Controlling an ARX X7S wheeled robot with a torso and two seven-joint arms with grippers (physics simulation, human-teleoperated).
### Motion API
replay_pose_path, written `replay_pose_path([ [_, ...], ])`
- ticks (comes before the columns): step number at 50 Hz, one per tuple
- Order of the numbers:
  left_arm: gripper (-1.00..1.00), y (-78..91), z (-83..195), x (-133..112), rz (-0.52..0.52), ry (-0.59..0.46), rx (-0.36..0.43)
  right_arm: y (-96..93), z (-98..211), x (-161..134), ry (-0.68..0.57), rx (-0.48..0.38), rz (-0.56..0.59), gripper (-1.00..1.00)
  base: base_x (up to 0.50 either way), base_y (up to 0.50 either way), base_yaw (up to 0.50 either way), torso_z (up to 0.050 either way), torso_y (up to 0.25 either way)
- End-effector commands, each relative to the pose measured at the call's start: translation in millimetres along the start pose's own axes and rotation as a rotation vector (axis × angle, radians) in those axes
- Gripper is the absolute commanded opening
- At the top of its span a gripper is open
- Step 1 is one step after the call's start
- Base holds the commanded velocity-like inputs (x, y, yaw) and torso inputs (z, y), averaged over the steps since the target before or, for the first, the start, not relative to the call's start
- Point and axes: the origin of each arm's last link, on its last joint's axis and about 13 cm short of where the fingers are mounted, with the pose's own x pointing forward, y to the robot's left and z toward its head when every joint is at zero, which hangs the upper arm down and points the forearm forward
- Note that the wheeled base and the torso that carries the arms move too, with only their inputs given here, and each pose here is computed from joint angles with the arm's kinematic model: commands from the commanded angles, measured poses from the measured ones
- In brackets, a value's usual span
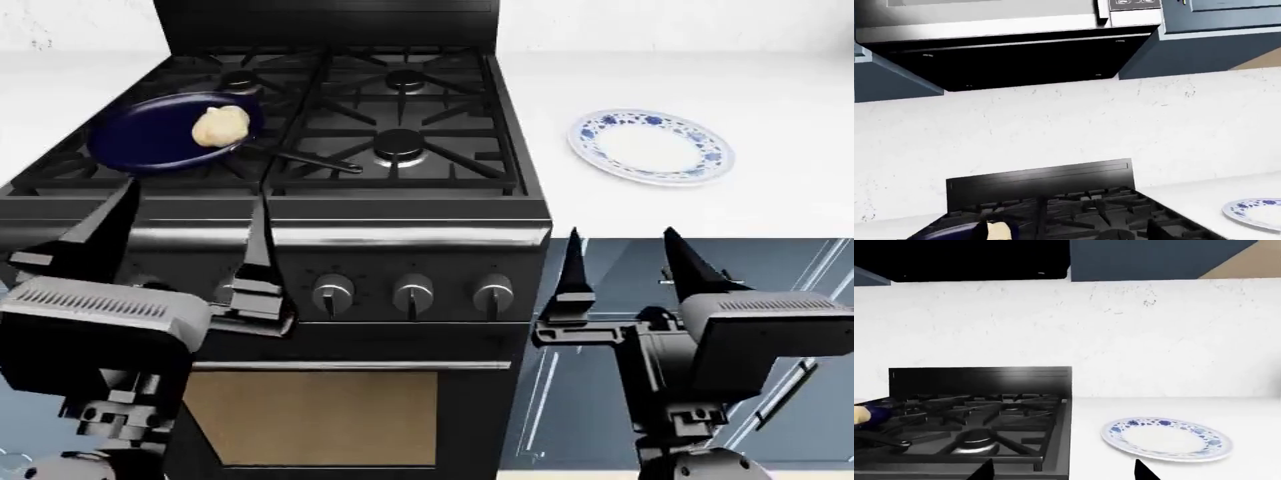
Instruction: Pick up the pan and dump the vegetables in it onto the plate. Then return the pan to the stove.
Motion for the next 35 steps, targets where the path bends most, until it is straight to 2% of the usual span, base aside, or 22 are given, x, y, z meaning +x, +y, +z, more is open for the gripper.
replay_pose_path([
  [1, 1.00, 10.8, 37, 17, -0.048, -0.106, 0.066, -6.8, 43, 18, -0.099, -0.017, 0.025, 1.00, 0.00, 0.00, 0.00, 0.000, 0.000],
  [16, 1.00, 23.0, 41, 19, -0.001, -0.146, 0.099, -14.3, 71, 26, -0.186, -0.047, 0.031, 1.00, 0.00, 0.00, 0.00, 0.000, 0.000],
  [25, 1.00, 25.0, 36, 16, 0.019, -0.143, 0.100, -15.0, 72, 27, -0.195, -0.022, 0.020, 1.00, 0.04, 0.07, 0.00, 0.000, 0.000],
  [35, 1.00, 24.7, 33, 13, 0.026, -0.134, 0.099, -15.5, 70, 26, -0.197, -0.023, 0.022, 1.00, 0.21, 0.05, 0.00, 0.000, 0.000],
])
